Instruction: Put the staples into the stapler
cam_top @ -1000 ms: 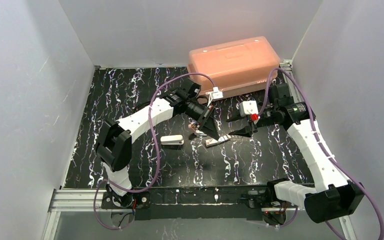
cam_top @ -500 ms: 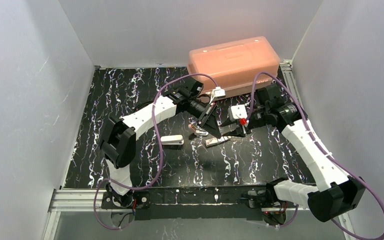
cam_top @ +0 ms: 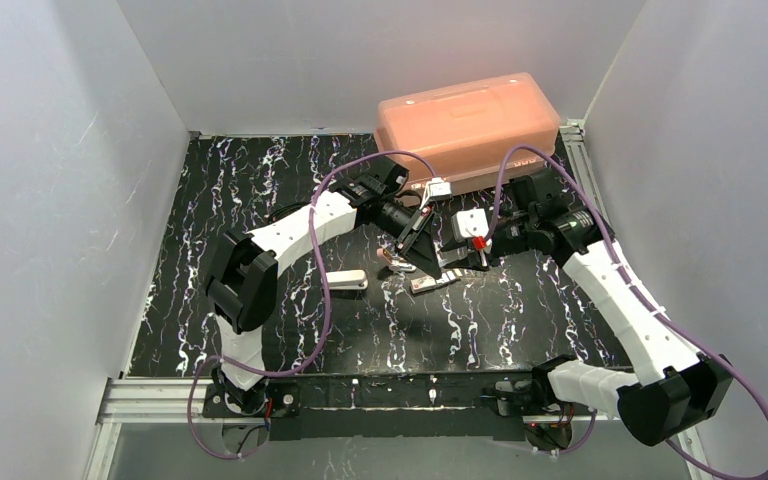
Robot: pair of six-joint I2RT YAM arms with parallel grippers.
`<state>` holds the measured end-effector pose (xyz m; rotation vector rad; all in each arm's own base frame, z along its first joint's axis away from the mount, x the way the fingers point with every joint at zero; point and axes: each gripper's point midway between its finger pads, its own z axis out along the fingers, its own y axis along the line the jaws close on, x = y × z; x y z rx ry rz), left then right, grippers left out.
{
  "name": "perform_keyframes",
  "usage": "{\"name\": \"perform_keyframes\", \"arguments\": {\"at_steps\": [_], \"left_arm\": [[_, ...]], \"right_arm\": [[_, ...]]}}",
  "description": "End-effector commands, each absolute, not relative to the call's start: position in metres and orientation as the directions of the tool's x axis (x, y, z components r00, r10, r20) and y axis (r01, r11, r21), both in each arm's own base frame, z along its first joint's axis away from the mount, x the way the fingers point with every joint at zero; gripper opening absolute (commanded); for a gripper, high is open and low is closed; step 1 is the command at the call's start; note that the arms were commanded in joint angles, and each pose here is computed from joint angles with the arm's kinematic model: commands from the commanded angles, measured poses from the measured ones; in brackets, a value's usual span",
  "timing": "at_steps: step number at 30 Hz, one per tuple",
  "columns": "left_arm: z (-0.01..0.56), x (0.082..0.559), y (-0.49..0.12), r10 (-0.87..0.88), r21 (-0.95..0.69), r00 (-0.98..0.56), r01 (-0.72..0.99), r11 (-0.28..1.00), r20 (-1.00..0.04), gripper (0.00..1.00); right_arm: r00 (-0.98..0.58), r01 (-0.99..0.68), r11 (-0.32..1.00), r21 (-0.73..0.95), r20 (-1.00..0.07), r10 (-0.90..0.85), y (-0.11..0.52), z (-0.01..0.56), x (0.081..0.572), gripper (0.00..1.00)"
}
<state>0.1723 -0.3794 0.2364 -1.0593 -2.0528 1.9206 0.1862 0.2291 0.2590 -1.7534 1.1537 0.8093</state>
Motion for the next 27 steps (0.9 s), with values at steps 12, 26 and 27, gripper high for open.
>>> {"name": "perform_keyframes", "arguments": {"at_steps": [12, 26, 27], "left_arm": [[0.2526, 0.1724, -0.3761, 0.565, -0.915, -0.734, 0.389, -0.104, -0.376, 0.00], [0.2515, 0.1729, -0.3767, 0.568, -0.918, -0.736, 0.381, -0.104, -0.370, 0.00], [0.2518, 0.1728, -0.3767, 0.568, -0.918, -0.735, 0.382, -0.106, -0.371, 0.00]], "right_arm": [[0.379, -0.924, -0.210, -0.320, -0.839, -0.391, 0.2247, 0.2573, 0.1781, 0.36], [0.378, -0.924, -0.223, -0.311, -0.834, -0.402, 0.2251, 0.2525, 0.1762, 0.26], [0.377, -0.924, -0.223, -0.311, -0.834, -0.403, 0.2250, 0.2520, 0.1763, 0.26]]}}
